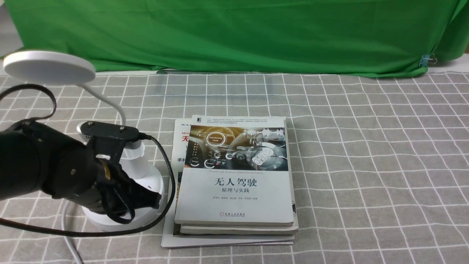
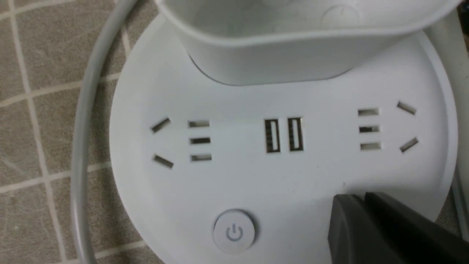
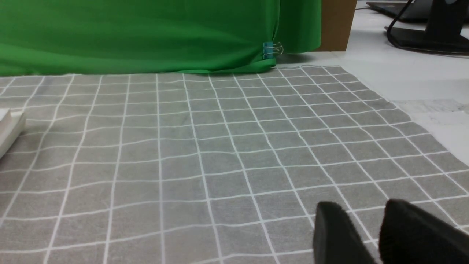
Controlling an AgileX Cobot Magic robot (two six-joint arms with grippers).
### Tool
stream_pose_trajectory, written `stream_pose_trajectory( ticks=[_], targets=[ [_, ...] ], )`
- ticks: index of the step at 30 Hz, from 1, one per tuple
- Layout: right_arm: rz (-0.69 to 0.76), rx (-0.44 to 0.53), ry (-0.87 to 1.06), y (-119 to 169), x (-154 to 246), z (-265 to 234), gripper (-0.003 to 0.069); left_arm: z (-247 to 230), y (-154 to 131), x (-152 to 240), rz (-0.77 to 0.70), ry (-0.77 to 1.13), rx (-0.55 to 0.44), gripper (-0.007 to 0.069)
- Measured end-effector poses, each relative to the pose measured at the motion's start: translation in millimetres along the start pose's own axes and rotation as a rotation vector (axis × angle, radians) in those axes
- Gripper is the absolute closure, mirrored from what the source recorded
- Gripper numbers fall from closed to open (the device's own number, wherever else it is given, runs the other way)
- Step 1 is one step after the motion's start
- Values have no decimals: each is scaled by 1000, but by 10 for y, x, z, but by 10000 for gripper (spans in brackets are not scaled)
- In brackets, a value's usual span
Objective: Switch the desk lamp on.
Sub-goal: Use the left arm to press the button switch on the lamp holder
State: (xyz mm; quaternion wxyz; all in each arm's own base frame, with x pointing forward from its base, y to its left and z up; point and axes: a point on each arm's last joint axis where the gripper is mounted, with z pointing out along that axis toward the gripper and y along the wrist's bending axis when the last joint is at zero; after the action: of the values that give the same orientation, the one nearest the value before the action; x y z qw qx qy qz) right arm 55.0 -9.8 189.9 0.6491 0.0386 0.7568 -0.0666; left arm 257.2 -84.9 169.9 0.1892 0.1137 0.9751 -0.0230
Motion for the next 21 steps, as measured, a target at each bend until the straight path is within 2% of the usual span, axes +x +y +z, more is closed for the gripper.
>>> stream_pose_trajectory(
  ticks=[6,12,21],
  targets=[
    [0,0,0,0,0,0,414,32,1,-19,22,21,17,605],
    [0,0,0,0,0,0,414,40,86,-39,-20,25,64,605],
    [0,0,0,0,0,0,414,-2,104,-43,-41,7,68,605]
  ],
)
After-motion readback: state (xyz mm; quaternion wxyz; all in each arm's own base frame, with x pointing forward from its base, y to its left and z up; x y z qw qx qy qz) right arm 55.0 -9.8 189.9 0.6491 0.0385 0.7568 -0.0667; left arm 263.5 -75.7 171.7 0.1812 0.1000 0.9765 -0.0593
